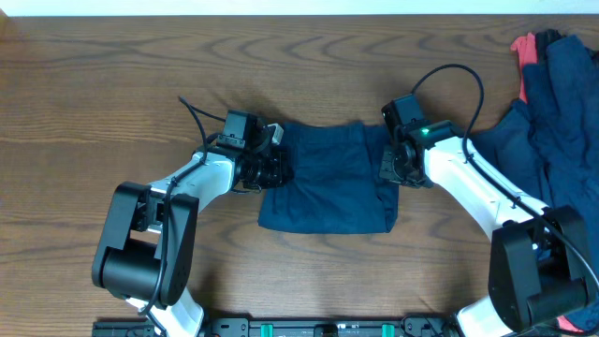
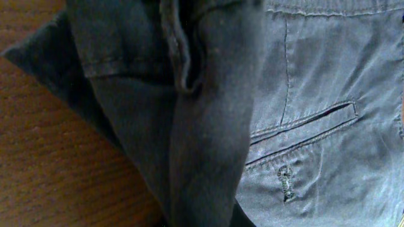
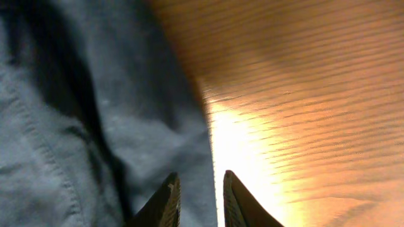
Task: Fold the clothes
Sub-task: 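Lift the folded shorts by both top corners with both grippers, then carry the shorts left with the left gripper and place them down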
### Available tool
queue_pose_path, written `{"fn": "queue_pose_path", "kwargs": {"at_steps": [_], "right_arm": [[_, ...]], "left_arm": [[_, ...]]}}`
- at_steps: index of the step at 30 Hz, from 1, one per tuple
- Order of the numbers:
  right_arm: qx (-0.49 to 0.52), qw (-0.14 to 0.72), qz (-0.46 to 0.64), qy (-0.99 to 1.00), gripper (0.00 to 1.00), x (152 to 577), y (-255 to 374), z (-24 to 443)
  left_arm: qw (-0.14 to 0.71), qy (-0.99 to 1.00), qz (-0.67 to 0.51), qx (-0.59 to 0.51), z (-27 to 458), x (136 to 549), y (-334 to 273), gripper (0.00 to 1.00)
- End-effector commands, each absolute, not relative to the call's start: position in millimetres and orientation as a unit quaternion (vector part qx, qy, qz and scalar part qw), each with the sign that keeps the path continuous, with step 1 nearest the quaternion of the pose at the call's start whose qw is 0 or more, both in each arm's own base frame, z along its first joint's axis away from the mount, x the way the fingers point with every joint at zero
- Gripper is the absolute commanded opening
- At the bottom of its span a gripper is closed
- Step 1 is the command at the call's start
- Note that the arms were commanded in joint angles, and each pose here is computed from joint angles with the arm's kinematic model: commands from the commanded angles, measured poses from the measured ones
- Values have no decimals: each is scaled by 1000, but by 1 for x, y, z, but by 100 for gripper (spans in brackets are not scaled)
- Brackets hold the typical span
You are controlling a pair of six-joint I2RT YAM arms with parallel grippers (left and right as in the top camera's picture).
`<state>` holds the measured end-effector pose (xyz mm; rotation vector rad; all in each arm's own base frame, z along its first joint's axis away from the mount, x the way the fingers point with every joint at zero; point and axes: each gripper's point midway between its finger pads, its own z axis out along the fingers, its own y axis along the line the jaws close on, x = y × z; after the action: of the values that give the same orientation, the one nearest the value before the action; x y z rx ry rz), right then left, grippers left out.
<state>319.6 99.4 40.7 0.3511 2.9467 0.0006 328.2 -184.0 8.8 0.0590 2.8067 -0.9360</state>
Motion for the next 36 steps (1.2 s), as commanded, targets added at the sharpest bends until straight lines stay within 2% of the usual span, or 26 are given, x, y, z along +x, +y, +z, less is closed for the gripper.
{"fn": "queue_pose_path", "kwargs": {"at_steps": [1, 8, 9, 11, 12, 15, 19, 21, 24, 25, 27, 31, 36], "right_arm": [[94, 61, 9, 994, 22, 314, 107, 25], [94, 41, 21, 995, 23, 313, 113, 11], [94, 45, 24, 994, 23, 315, 114, 11], [94, 50, 29, 994, 23, 318, 116, 11], [93, 50, 30, 994, 23, 318, 117, 11], [89, 51, 31, 994, 23, 317, 120, 11], [82, 52, 31, 995, 23, 316, 124, 11], [78, 50, 31, 995, 23, 315, 127, 9], [76, 48, 30, 996, 23, 314, 128, 6], [76, 48, 30, 996, 23, 314, 128, 6], [77, 53, 29, 995, 21, 316, 127, 9], [94, 84, 24, 992, 22, 326, 113, 34], [94, 128, 25, 987, 25, 328, 91, 77]], "left_arm": [[87, 950, -298, 17, 1, 325, -177, 6], [87, 950, -298, 16, 1, 326, -177, 6], [87, 950, -298, 16, 1, 326, -177, 9], [87, 950, -298, 16, 1, 326, -177, 24], [87, 950, -298, 16, 1, 326, -177, 27], [87, 950, -299, 16, 1, 325, -177, 29], [86, 950, -300, 17, 1, 325, -178, 43], [86, 950, -301, 18, 1, 325, -178, 52], [87, 948, -307, 23, 3, 325, -182, 57], [87, 946, -312, 25, 4, 325, -184, 49], [94, 944, -312, 44, 5, 325, -185, 6], [122, 956, -265, 30, 1, 340, -155, 6], [181, 965, -140, -131, 12, 377, -38, 6]]}}
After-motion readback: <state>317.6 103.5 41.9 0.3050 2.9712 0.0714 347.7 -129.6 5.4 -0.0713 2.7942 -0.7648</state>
